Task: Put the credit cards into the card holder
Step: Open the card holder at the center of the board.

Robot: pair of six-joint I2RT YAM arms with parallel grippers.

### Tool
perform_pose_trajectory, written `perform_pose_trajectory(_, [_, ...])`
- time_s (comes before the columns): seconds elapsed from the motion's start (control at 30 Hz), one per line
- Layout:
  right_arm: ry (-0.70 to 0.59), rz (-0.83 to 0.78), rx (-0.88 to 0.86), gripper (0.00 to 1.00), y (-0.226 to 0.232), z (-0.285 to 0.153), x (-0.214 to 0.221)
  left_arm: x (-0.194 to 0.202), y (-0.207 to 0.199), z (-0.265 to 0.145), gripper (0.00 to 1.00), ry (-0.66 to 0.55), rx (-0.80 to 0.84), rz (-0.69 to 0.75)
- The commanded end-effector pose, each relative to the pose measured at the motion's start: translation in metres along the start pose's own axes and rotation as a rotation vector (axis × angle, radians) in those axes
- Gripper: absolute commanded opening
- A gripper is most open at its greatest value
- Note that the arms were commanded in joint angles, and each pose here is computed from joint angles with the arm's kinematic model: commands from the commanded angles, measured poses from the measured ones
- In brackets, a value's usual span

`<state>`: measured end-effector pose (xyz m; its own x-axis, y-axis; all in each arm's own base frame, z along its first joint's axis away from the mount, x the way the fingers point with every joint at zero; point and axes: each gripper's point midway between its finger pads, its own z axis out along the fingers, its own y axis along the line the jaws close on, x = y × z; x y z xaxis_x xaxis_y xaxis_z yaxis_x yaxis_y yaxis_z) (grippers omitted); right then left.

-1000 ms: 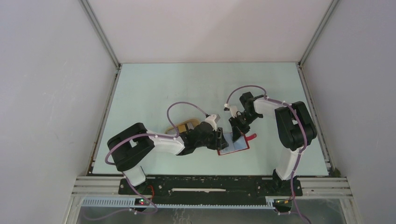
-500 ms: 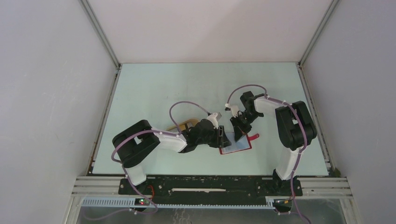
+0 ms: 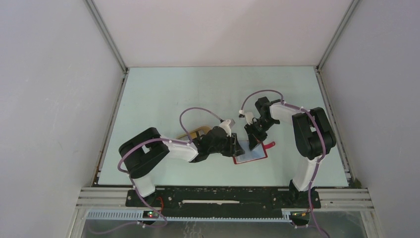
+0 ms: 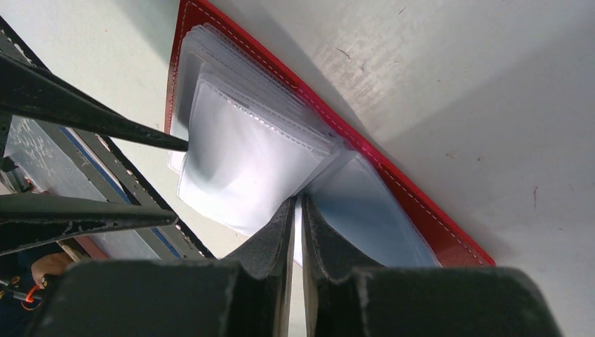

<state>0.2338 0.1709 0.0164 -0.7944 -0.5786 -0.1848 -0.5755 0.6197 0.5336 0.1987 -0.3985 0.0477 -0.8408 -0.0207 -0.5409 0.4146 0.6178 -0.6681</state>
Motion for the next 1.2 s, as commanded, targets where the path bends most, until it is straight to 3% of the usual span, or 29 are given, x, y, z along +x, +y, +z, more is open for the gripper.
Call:
perform_pose_trajectory(0.0, [-0.041,-0.033,-0.061,0.16,0.012,0.002,-0.013,-0.028,-0.042,-0.009,0.41,-0.101,0.111,0.057])
perform_pose_trajectory(0.67, [-0.152,-0.035,-0.079,0.24,0.012,-0.029,-0.023,-0.034,-0.055,0.004,0.44,-0.093,0.152,0.073])
perform_pose_trajectory(0.97, [-0.243,-0.038,-0.081,0.35,0.014,-0.056,-0.028,-0.038,-0.044,0.02,0.45,-0.077,0.098,0.07])
perform_pose_trajectory(1.17, [-0.261,-0.015,-0.111,0.35,0.012,-0.061,-0.026,-0.039,-0.034,0.026,0.44,-0.071,0.062,0.071])
